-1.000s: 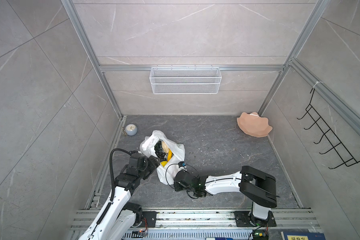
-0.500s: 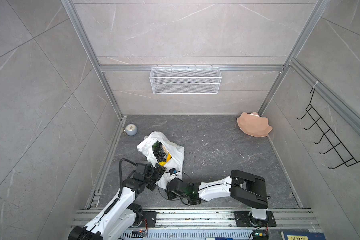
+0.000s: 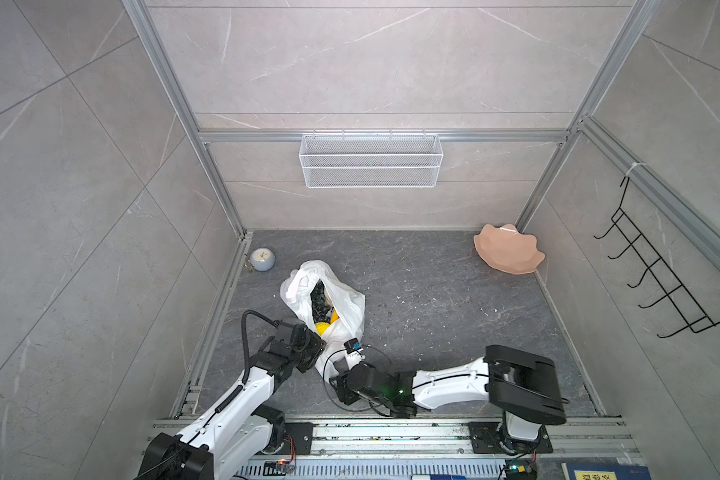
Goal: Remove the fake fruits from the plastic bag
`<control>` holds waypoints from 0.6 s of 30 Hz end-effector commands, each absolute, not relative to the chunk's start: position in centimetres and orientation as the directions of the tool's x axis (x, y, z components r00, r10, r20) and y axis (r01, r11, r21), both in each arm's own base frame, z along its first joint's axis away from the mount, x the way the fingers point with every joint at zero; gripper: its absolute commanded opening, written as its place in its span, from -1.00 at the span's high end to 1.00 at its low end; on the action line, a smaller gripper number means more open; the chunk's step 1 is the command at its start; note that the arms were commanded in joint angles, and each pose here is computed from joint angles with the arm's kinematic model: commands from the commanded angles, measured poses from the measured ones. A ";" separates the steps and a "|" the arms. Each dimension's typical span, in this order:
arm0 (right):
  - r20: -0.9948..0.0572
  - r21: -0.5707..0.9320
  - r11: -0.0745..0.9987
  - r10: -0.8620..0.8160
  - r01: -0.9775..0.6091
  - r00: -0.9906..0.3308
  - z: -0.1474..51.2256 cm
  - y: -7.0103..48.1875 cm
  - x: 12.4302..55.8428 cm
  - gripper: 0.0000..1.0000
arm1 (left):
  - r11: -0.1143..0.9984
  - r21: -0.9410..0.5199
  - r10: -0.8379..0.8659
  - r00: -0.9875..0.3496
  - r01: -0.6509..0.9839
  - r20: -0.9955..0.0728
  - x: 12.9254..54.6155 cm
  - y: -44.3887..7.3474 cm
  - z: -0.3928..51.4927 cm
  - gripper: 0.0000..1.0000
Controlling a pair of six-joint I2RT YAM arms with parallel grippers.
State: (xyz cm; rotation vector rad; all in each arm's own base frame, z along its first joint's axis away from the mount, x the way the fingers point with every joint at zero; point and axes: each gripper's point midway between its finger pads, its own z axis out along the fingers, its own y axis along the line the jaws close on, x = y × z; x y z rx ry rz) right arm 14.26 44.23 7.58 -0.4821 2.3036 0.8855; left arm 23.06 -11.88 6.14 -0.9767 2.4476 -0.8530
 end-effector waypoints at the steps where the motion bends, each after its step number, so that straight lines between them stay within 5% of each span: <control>1: -0.737 0.445 0.722 -0.041 -0.530 -0.675 13.3 41.7 15.9 -0.30 | 0.649 -0.620 -0.680 -0.702 -0.441 -0.213 23.1 -10.7 7.2 0.80; 7: -0.726 0.367 0.831 -0.026 -0.419 -0.687 16.7 37.8 21.4 -0.58 | 0.720 -0.589 -0.620 -0.722 -0.367 -0.308 22.7 -9.9 8.5 0.90; 14: -0.704 0.228 0.851 -0.192 -0.473 -0.684 15.7 44.1 25.9 -0.92 | 0.767 -0.566 -0.562 -0.743 -0.303 -0.364 22.9 -9.9 10.3 0.96; 18: -0.689 0.134 0.922 -0.176 -0.362 -0.703 14.1 44.4 30.6 -0.90 | 0.778 -0.565 -0.540 -0.752 -0.274 -0.379 23.1 -10.1 11.1 1.00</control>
